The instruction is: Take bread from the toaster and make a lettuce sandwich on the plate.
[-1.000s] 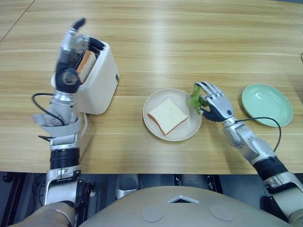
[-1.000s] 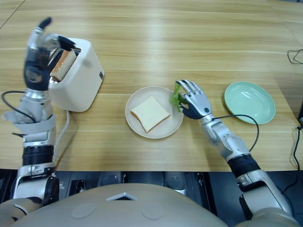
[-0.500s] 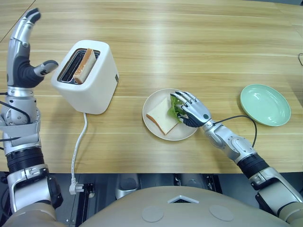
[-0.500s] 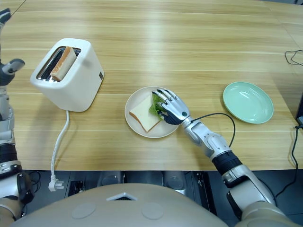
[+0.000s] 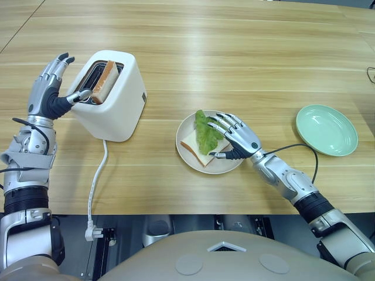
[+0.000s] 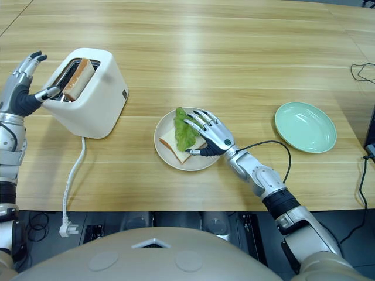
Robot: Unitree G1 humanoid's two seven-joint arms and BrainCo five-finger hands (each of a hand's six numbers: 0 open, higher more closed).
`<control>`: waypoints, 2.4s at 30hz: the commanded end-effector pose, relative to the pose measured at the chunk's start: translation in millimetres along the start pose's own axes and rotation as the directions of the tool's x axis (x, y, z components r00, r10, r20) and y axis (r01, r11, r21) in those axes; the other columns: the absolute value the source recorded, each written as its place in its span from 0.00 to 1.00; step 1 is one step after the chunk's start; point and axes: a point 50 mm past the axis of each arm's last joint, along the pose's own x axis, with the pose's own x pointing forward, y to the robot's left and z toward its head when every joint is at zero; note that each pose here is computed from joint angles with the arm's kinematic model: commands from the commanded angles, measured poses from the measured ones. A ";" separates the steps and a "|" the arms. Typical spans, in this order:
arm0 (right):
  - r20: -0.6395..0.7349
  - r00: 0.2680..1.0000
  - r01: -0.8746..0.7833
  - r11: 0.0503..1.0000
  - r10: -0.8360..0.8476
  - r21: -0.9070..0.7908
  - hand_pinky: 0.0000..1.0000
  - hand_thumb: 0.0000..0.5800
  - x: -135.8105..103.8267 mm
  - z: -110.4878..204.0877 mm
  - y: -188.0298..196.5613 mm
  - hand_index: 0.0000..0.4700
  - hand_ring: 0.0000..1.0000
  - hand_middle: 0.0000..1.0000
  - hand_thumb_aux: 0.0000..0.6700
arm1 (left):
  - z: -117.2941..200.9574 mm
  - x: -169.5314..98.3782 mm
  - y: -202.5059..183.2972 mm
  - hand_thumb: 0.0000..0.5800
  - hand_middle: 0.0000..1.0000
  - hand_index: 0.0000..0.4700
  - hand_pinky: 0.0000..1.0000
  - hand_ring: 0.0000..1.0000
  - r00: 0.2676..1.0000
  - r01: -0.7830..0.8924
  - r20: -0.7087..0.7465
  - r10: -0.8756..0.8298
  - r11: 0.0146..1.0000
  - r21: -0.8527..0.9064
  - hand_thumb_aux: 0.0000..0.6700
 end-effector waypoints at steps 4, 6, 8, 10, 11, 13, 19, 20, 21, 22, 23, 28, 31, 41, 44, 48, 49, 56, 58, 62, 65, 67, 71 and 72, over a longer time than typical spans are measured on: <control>-0.003 1.000 0.011 1.000 -0.011 -0.007 0.00 0.00 -1.1 0.4 -3.8 0.00 0.00 0.00 0.00 | -3.2 -3.8 -17.1 0.00 0.04 0.00 0.04 0.04 0.993 0.114 -0.029 -0.113 0.993 0.031 0.00; -0.004 1.000 0.012 1.000 -0.012 -0.004 0.00 0.00 -1.6 0.7 -3.7 0.00 0.00 0.00 0.00 | -2.6 -3.4 -17.7 0.00 0.04 0.00 0.04 0.04 0.992 0.120 -0.025 -0.120 0.992 0.030 0.00; -0.007 1.000 0.017 1.000 -0.017 0.000 0.00 0.00 -2.0 0.9 -3.7 0.00 0.00 0.00 0.00 | -0.7 -2.3 -19.4 0.00 0.04 0.00 0.04 0.04 0.992 0.128 -0.016 -0.128 0.991 0.029 0.00; -0.009 1.000 0.026 1.000 -0.026 0.004 0.00 0.00 -2.0 1.2 -4.3 0.00 0.00 0.00 0.00 | 2.5 -1.0 -23.3 0.00 0.04 0.00 0.04 0.04 0.989 0.145 -0.002 -0.145 0.989 0.028 0.00; -0.010 0.999 0.030 1.000 -0.030 0.007 0.00 0.00 -1.8 1.4 -4.6 0.00 0.00 0.00 0.00 | 3.7 -0.5 -25.0 0.00 0.04 0.00 0.04 0.04 0.988 0.152 0.001 -0.152 0.988 0.028 0.00; -0.011 0.999 0.039 0.999 -0.039 0.017 0.00 0.00 -1.5 1.9 -5.0 0.00 0.00 0.00 0.00 | 4.3 0.1 -27.3 0.00 0.04 0.00 0.04 0.04 0.987 0.163 0.002 -0.163 0.986 0.030 0.00; -0.009 0.999 0.050 0.998 -0.050 0.028 0.00 0.00 0.4 3.6 -6.1 0.00 0.00 0.00 0.00 | 2.5 0.7 -33.1 0.00 0.04 0.00 0.04 0.04 0.981 0.192 -0.014 -0.192 0.980 0.053 0.00; -0.010 0.999 0.051 0.998 -0.051 0.029 0.00 0.00 0.5 3.6 -6.3 0.00 0.00 0.00 0.00 | 2.6 0.7 -34.2 0.33 0.04 0.18 0.04 0.04 0.981 0.196 -0.014 -0.196 0.979 0.053 0.18; -0.010 0.999 0.052 0.998 -0.052 0.029 0.00 0.00 0.6 3.6 -6.4 0.00 0.00 0.00 0.00 | 2.9 0.7 -35.1 0.33 0.04 0.18 0.04 0.04 0.980 0.199 -0.013 -0.199 0.979 0.052 0.18; -0.010 0.999 0.053 0.998 -0.053 0.030 0.00 0.00 0.6 3.3 -6.5 0.00 0.00 0.00 0.00 | 3.4 0.8 -35.8 0.33 0.04 0.18 0.04 0.04 0.980 0.200 -0.011 -0.200 0.978 0.050 0.18; -0.011 0.999 0.054 0.998 -0.053 0.029 0.00 0.00 0.6 3.2 -6.4 0.00 0.00 0.00 0.00 | 4.1 1.0 -36.2 0.86 0.04 0.61 0.04 0.04 0.980 0.199 -0.007 -0.199 0.979 0.047 0.62; -0.017 0.998 0.057 0.998 -0.056 0.029 0.00 0.00 0.3 2.3 -6.3 0.00 0.00 0.00 0.00 | 9.9 2.2 -35.8 1.00 0.04 0.98 0.04 0.04 0.982 0.185 0.033 -0.184 0.983 -0.005 1.00; -0.018 0.998 0.058 0.998 -0.057 0.029 0.00 0.00 0.4 2.1 -6.2 0.00 0.00 0.00 0.00 | 11.7 2.5 -33.7 1.00 0.05 0.98 0.05 0.05 0.985 0.168 0.045 -0.166 0.985 -0.034 1.00; -0.022 0.998 0.066 0.997 -0.065 0.027 0.00 0.00 1.2 1.0 -5.9 0.00 0.00 0.00 0.00 | 14.4 4.9 -30.7 1.00 0.05 0.98 0.05 0.05 0.991 0.128 0.056 -0.122 0.984 -0.127 1.00; -0.023 0.997 0.070 0.997 -0.069 0.026 0.00 0.00 1.8 0.6 -6.2 0.00 0.00 0.00 0.00 | 15.5 8.2 -23.4 1.00 0.07 0.98 0.07 0.07 0.997 0.065 0.052 -0.056 0.981 -0.184 1.00; -0.022 0.997 0.076 0.997 -0.075 0.025 0.00 0.00 3.7 0.7 -6.9 0.00 0.00 0.00 0.00 | 21.8 13.4 -9.7 1.00 0.08 0.98 0.08 0.08 0.996 -0.035 0.067 0.056 0.959 -0.280 1.00; -0.021 0.997 0.077 0.997 -0.076 0.025 0.00 0.00 4.0 0.8 -7.0 0.00 0.00 0.00 0.00 | 22.6 14.9 -5.8 1.00 0.09 0.98 0.09 0.09 0.994 -0.062 0.066 0.085 0.953 -0.296 1.00; -0.016 0.997 0.080 0.997 -0.079 0.022 0.00 0.00 5.6 1.9 -7.5 0.00 0.00 0.00 0.00 | 26.9 22.2 15.0 1.00 0.28 0.98 0.28 0.28 0.969 -0.200 0.057 0.239 0.902 -0.383 1.00; -0.017 0.997 0.081 0.996 -0.080 0.022 0.00 0.00 5.6 1.8 -7.6 0.00 0.00 0.00 0.00 | 28.8 23.6 17.7 1.00 0.78 0.98 0.78 0.78 0.963 -0.218 0.059 0.265 0.886 -0.410 1.00; -0.021 0.996 0.083 0.996 -0.083 0.020 0.00 0.00 5.2 0.6 -8.6 0.00 0.00 0.00 0.00 | 33.2 26.8 22.9 1.00 1.00 0.98 1.00 1.00 0.946 -0.256 0.054 0.320 0.838 -0.481 1.00; -0.026 0.996 0.086 0.996 -0.085 0.019 0.00 0.00 4.8 -0.7 -9.3 0.00 0.00 0.00 0.00 | 35.2 29.4 25.4 1.00 1.00 0.98 1.00 1.00 0.937 -0.272 0.049 0.347 0.808 -0.523 1.00; -0.030 0.996 0.087 0.996 -0.086 0.019 0.00 0.00 4.6 -1.3 -9.5 0.00 0.00 0.00 0.00 | 37.3 31.4 25.9 1.00 1.00 0.98 1.00 1.00 0.932 -0.274 0.049 0.359 0.787 -0.553 1.00; -0.059 0.992 0.110 0.994 -0.108 0.023 0.00 0.00 3.1 -7.4 -13.5 0.00 0.00 0.00 0.00 | 51.1 36.4 15.9 1.00 1.00 0.98 1.00 1.00 0.942 -0.184 0.100 0.319 0.745 -0.641 1.00; -0.074 0.990 0.122 0.992 -0.120 0.019 0.00 0.00 1.9 -10.8 -15.9 0.00 0.00 0.00 0.00 | 56.6 37.5 12.1 1.00 1.00 0.98 1.00 1.00 0.944 -0.150 0.124 0.305 0.733 -0.664 1.00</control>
